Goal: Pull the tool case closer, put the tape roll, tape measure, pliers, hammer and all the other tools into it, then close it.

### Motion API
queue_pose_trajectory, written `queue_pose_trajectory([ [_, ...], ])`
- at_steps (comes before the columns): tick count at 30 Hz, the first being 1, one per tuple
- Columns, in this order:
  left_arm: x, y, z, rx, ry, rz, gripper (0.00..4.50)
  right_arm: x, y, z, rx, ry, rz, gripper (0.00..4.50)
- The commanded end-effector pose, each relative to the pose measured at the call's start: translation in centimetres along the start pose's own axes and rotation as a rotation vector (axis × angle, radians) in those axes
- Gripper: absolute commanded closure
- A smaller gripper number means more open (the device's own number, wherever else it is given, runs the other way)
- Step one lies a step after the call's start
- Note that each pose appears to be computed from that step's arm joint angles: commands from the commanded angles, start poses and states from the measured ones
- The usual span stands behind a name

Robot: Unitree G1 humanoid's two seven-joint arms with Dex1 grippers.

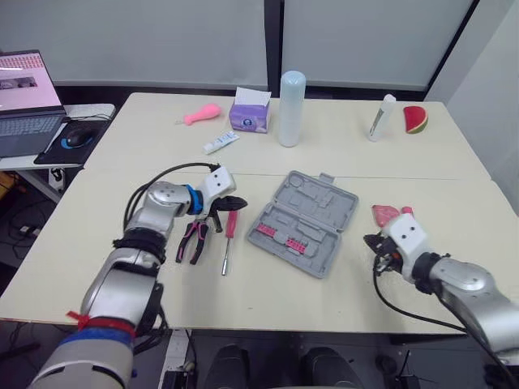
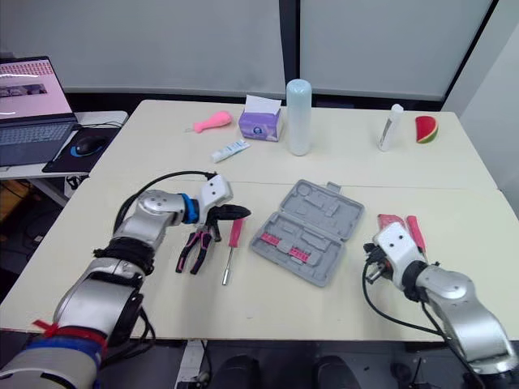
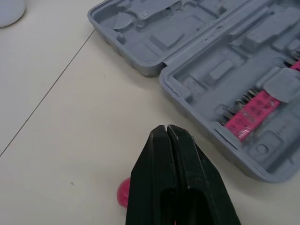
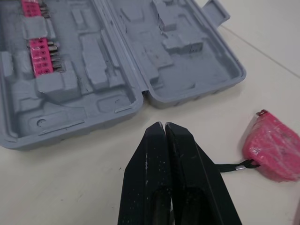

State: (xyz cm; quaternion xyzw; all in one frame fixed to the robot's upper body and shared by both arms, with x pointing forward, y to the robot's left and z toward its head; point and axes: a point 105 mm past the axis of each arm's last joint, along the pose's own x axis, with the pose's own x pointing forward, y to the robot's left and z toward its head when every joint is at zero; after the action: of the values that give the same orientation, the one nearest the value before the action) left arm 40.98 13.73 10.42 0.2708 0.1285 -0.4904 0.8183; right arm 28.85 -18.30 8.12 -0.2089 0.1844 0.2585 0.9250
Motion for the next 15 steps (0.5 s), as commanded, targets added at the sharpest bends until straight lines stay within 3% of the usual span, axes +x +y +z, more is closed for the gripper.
queue_pose_trajectory([
  [1,1.0,0.5,0.6,0.056,0.032,0.031,4.5,1.6,0.3,0.1,-0.035,0.001,-0.013,4.49],
  [10,3.5,0.7,0.7,0.076,0.102,0.128,4.5,5.4,-0.3,0.1,-0.053,0.027,-0.051,4.49],
  [15,4.4,0.5,1.1,0.044,0.083,0.166,4.5,6.5,-0.2,0.5,-0.063,0.021,-0.034,4.49],
])
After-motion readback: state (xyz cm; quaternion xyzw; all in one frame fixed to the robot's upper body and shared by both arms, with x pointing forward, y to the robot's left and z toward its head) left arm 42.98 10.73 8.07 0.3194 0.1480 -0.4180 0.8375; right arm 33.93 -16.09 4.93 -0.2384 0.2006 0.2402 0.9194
